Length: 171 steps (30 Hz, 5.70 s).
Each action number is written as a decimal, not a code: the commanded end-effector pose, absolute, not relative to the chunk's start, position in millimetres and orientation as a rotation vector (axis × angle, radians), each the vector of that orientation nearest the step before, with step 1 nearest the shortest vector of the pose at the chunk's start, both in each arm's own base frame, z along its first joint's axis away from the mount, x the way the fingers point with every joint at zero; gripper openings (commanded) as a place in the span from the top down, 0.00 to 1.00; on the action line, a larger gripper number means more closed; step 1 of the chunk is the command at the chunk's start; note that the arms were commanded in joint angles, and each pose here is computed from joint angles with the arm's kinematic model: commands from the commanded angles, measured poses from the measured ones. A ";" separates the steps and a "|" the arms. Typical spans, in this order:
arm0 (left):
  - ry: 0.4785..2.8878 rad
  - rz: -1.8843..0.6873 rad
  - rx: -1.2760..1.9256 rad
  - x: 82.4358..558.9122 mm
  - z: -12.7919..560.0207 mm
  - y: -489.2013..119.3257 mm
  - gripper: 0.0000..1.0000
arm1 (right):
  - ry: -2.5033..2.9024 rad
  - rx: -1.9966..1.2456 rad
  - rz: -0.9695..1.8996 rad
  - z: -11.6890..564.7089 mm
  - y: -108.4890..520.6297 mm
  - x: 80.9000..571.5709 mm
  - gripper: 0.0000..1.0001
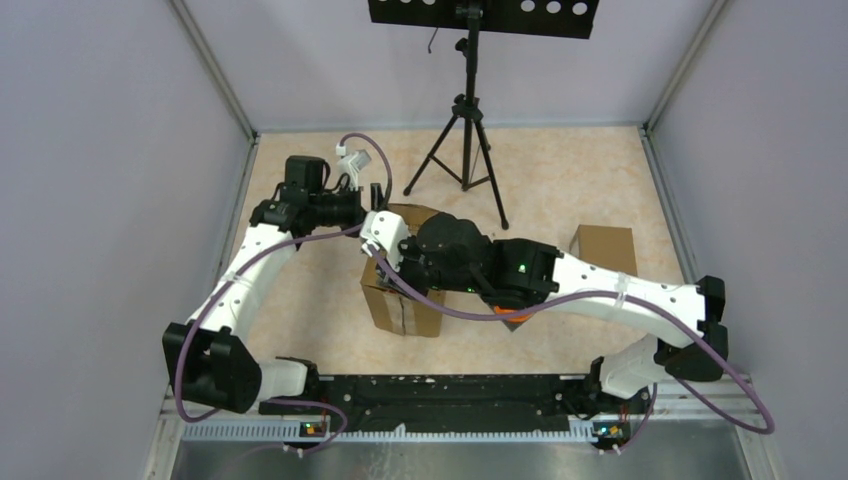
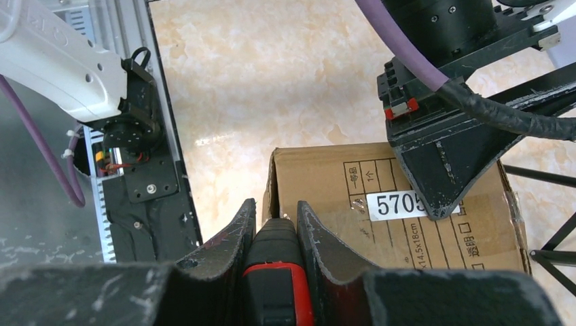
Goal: Unpack the express box
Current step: Cut the express box at the center of the board.
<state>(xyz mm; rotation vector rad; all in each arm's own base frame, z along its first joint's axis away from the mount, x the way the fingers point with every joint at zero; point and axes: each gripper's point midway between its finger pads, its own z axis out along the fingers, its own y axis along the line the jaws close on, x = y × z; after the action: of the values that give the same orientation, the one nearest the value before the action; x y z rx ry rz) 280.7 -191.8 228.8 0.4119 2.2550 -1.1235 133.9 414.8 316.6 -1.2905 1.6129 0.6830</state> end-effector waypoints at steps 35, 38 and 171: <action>2.342 -1.032 0.438 280.5 204.3 -181.8 0.02 | 1.540 -1.125 0.686 397.2 376.0 141.3 1.00; 2.338 -1.033 0.441 280.6 205.1 -182.0 0.02 | 1.535 -1.114 0.734 406.2 376.7 136.9 1.00; 2.364 -1.122 0.388 288.0 200.7 -189.3 0.02 | 1.573 -1.261 0.874 336.9 418.7 129.8 1.00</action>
<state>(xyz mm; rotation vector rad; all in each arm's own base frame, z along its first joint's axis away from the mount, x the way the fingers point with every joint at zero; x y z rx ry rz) 286.6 -198.9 225.1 0.4110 2.2856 -1.2212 146.2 415.8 316.0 -1.1964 1.6527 0.8520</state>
